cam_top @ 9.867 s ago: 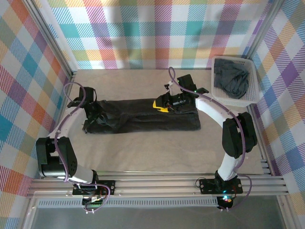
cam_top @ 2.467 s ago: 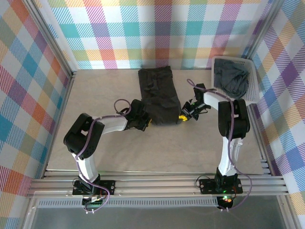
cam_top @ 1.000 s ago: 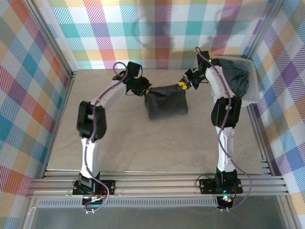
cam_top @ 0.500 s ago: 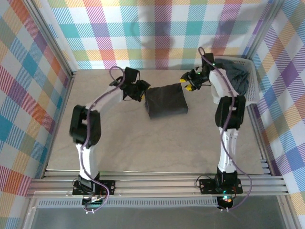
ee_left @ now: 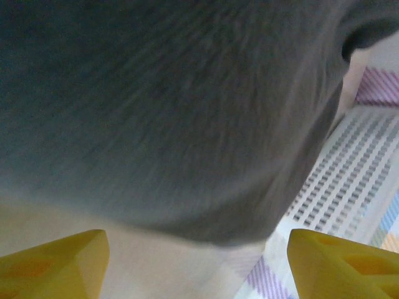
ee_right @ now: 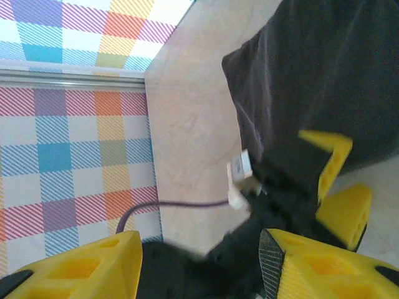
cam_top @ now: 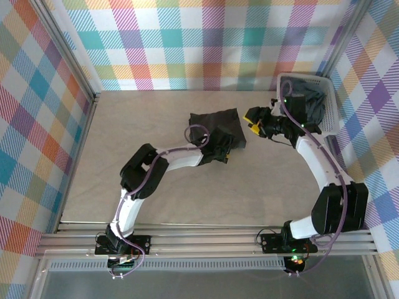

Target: Fold and stack the t-shirts

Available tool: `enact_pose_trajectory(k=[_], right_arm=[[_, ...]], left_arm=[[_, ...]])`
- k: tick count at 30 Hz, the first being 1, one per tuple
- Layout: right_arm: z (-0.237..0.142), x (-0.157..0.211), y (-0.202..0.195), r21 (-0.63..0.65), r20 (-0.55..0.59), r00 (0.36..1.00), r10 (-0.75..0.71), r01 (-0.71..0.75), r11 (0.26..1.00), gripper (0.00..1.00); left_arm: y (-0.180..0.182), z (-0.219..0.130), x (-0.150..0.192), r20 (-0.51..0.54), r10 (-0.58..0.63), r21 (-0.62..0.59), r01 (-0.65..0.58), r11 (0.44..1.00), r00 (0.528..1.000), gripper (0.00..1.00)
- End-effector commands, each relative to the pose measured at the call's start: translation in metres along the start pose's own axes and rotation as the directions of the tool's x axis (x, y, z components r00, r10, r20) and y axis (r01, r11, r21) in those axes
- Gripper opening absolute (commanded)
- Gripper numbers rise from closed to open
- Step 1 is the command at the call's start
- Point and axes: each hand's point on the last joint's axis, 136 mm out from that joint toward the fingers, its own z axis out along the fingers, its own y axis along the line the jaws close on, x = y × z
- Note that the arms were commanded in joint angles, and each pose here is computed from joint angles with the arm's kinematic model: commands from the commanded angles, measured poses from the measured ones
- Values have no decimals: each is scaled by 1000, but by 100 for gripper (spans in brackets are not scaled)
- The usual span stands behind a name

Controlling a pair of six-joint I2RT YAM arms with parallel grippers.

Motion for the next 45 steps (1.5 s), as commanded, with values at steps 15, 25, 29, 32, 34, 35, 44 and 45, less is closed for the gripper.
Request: enact_pose_trajectory(k=[15,25,29,32,34,35,44,45], right_arm=[[-32,17,20,-40,0,1000,-20,20,999,52],[-21,16,15,-44,-40,999,-3,1,999,51],[-17,14,13,-45,-46,999,5,-7,999,51],[-13,12,12,-48,-52,999,12,-14,999,51],[-9,11,12,-49,-59,998,12,-15,999,50],[-7,11,12,-50,-63,998,10,-13,999,51],[-3,10,45,-209,-40,993,-114,103,972,55],[-5,8,51,-233,-20,991,-131,122,965,55]], left_arm=[[-13,10,-113,229,-145,59,135,989,963,3],[5,-71,-277,311,-30,3,31,1000,950,0],[11,-95,-346,320,63,-64,-45,997,945,3],[8,-99,-390,324,76,-57,-61,996,943,3],[1,-99,-415,332,96,-55,-82,995,939,4],[-4,-99,-428,340,112,-53,-100,994,934,4],[-23,-104,-480,358,179,-106,-150,983,917,34],[-28,-107,-478,357,183,-99,-158,982,916,37]])
